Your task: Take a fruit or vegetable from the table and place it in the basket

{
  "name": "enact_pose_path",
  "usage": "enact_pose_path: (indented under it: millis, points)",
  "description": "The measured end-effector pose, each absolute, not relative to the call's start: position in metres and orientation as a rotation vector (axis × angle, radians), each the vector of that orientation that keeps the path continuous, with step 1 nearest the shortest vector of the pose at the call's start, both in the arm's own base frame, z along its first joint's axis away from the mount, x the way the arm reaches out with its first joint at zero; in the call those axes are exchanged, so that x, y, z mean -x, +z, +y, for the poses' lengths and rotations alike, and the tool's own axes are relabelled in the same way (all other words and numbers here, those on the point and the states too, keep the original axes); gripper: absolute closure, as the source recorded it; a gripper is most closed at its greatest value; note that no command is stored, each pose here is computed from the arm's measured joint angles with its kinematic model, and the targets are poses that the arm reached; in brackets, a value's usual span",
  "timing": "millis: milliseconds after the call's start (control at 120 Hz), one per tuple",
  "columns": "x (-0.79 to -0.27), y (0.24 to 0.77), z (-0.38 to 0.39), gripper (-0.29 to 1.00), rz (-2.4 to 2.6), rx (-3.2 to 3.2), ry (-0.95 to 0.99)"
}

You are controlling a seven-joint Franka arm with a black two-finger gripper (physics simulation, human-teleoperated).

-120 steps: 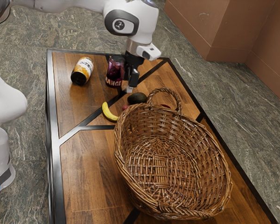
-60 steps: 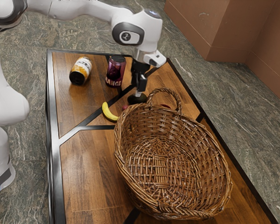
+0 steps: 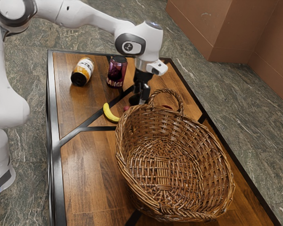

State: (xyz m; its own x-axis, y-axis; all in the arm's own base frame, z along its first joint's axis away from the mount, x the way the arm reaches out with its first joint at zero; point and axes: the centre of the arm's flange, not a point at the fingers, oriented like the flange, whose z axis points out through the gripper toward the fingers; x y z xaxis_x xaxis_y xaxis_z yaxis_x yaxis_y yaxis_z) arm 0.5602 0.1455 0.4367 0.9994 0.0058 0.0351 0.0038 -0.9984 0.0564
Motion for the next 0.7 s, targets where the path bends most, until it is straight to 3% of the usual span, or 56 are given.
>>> enact_pose_path:
  millis: [83,242,350,533,700]
  points:
    - [-0.564,0.43,0.146,0.02,0.008,-3.081,0.063]
    - [-0.566,0.419,0.155,0.3,0.03,-3.081,0.065]
    - [-0.575,0.447,0.152,0.38,0.011,-3.121,0.08]
    - [-0.579,0.574,0.117,0.37,-0.035,-3.238,0.172]
    - [-0.545,0.695,0.042,0.37,-0.133,-3.303,0.265]
